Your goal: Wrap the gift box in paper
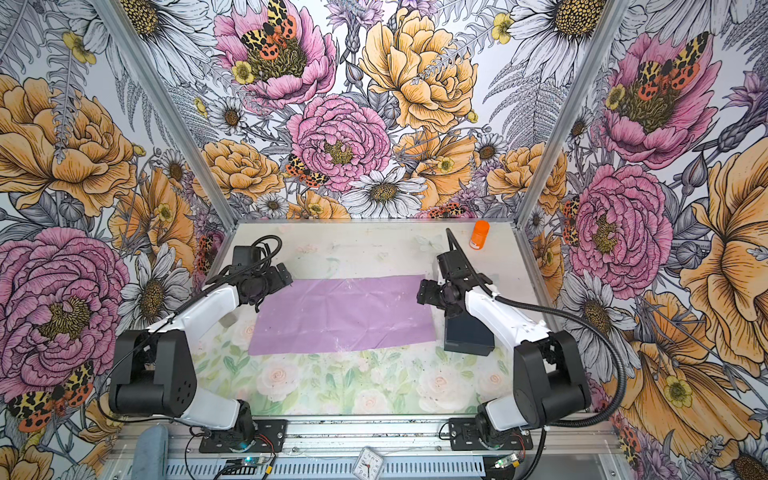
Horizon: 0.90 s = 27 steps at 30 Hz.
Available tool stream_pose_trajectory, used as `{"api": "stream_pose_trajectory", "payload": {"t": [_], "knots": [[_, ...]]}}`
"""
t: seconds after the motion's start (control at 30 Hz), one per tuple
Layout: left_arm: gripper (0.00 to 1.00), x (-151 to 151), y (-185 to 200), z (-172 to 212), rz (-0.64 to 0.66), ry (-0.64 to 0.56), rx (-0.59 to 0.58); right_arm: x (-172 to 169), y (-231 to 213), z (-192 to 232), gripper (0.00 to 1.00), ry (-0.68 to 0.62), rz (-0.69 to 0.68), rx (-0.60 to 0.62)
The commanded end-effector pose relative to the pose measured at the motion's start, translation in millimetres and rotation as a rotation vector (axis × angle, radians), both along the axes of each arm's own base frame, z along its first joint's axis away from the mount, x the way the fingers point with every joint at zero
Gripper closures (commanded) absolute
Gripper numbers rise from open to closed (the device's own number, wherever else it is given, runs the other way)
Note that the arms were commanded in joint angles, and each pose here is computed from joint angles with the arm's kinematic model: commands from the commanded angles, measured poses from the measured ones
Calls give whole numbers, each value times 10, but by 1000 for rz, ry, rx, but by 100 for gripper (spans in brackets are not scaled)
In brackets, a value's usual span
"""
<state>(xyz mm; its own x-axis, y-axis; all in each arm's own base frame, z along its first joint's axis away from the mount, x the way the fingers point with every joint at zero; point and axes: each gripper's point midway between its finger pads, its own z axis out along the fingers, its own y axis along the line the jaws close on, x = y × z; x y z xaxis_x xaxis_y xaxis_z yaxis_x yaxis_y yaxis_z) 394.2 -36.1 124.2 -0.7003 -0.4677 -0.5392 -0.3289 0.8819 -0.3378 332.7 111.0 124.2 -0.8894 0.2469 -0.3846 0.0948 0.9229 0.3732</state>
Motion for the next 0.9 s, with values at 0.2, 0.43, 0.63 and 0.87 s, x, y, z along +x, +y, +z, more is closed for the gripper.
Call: {"api": "stream_pose_trajectory", "payload": {"t": [0.2, 0.43, 0.63, 0.87], "knots": [[9, -63, -1951, 575, -381, -95, -230, -179, -1173, 243, 16, -33, -275, 185], [14, -410, -3442, 529, -661, -52, -394, -404, -1485, -57, 18, 29, -393, 267], [20, -765, -4380, 108, -825, 71, -541, -522, -1438, -223, 17, 68, -387, 268], [23, -980, -4866, -46, -925, 110, -551, -642, -1408, -373, 18, 106, -397, 272]]}}
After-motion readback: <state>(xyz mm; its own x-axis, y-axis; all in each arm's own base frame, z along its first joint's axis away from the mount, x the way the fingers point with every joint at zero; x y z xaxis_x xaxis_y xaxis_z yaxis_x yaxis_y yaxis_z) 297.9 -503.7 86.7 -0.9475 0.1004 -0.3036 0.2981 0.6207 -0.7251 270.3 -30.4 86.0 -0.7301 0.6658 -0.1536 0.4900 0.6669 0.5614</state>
